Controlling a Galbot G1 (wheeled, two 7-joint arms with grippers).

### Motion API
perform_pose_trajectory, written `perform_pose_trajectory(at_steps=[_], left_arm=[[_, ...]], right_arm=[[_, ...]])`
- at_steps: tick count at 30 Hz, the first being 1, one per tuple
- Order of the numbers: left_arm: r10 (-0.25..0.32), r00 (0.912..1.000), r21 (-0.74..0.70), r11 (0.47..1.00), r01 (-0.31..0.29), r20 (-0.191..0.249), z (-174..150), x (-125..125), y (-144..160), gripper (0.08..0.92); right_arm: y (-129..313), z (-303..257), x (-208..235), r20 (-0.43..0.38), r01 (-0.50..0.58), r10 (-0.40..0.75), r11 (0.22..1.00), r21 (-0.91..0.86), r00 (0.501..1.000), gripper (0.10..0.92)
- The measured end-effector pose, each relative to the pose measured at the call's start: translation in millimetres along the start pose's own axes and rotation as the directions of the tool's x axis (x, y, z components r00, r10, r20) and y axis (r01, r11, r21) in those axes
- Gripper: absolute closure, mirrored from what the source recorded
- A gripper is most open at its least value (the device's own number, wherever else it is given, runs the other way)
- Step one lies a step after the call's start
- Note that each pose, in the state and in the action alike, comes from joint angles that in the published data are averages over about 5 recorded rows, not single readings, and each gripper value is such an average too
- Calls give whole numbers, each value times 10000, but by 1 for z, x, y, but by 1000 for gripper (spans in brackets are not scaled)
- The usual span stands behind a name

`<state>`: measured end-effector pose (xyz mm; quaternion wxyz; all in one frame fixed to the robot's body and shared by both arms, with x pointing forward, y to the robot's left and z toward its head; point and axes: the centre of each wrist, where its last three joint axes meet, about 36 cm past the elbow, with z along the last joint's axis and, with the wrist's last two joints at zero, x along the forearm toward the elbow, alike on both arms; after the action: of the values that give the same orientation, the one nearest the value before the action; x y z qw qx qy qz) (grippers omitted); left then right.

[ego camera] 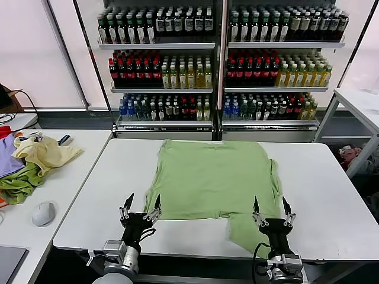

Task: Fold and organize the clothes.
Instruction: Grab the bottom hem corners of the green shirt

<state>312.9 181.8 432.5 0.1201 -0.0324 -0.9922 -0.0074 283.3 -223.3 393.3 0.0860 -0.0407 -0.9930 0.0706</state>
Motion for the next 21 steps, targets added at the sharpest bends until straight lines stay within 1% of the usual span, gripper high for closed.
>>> perform_pose_trajectory(at_steps=[2, 4, 7, 10, 15, 21], left_arm=[[-9, 9998, -30, 10000, 8, -174, 0, -1, 1, 177], [-31, 9986, -90, 10000, 27, -523, 2, -3, 2, 177], [-84, 9950, -184, 9998, 66, -997, 3, -7, 4, 177], [-108, 9907, -263, 9996, 73, -1354, 5, -10, 6, 177], [-136, 9841, -433, 9990, 60, -1770, 7, -15, 7, 177], [-331, 9770, -563, 9982, 217, -2108, 11, -26, 4, 177]], right_arm=[[0, 1, 2, -196, 1, -1, 10000, 33, 9998, 200], [1, 3, 6, -576, -5, 10, 10000, 86, 9983, 200], [1, 4, 12, -1067, -33, 47, 9999, 129, 9943, 200], [3, 7, 18, -1534, -25, 49, 9999, 160, 9882, 200], [5, 13, 27, -2178, 58, -42, 10000, 68, 9760, 200], [7, 15, 32, -2611, 137, -146, 9999, -50, 9652, 200]])
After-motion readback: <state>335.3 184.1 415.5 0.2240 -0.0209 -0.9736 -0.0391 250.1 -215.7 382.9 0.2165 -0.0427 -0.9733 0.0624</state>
